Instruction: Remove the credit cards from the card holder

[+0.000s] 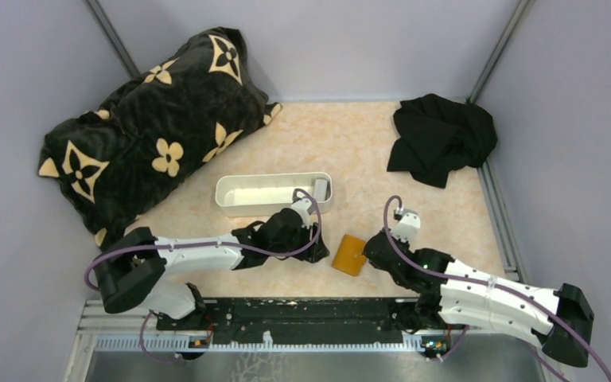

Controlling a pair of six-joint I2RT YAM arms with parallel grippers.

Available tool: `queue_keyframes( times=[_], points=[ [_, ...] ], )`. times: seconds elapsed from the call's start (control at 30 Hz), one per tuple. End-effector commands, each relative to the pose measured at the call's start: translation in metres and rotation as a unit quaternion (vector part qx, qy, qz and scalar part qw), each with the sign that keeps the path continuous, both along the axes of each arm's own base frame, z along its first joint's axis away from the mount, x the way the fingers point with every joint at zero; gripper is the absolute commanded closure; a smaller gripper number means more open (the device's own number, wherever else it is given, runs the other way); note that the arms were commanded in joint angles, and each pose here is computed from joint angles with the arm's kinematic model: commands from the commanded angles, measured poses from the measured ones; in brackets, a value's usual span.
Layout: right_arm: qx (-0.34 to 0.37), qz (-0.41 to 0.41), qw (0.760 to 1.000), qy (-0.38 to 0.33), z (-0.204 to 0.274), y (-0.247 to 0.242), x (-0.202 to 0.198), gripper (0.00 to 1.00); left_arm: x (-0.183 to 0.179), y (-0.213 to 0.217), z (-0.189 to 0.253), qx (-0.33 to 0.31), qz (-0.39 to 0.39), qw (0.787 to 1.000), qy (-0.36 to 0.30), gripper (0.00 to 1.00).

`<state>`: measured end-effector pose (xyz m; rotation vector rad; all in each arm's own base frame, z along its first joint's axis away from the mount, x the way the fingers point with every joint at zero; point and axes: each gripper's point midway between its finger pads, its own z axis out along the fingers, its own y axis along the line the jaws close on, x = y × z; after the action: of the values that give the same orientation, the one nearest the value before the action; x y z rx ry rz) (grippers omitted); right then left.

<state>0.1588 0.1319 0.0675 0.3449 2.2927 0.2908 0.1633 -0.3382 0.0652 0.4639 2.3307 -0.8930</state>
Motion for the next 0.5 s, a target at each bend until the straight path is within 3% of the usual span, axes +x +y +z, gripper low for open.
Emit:
queue_keyframes(
  times=[0.0,0.07,0.23,0.47],
  points=[
    [0.022,-0.009,1.0,-0.001,0.003,0.01,0.005,0.91,0.007,-0.011,0.016,-0.012,-0.015,1.0,-0.024,0.39],
    [0.022,0.005,1.0,0.014,-0.007,0.02,0.003,0.99,0.009,-0.011,0.018,-0.013,-0.014,0.999,-0.031,0.39],
    [0.019,0.044,0.997,0.056,-0.039,0.052,0.001,1.0,0.013,-0.009,0.021,-0.016,0.002,1.0,-0.018,0.19],
    [0.024,0.088,0.995,0.025,-0.025,0.09,0.023,1.0,0.023,0.01,0.014,0.017,0.028,0.999,-0.038,0.19]
  ],
)
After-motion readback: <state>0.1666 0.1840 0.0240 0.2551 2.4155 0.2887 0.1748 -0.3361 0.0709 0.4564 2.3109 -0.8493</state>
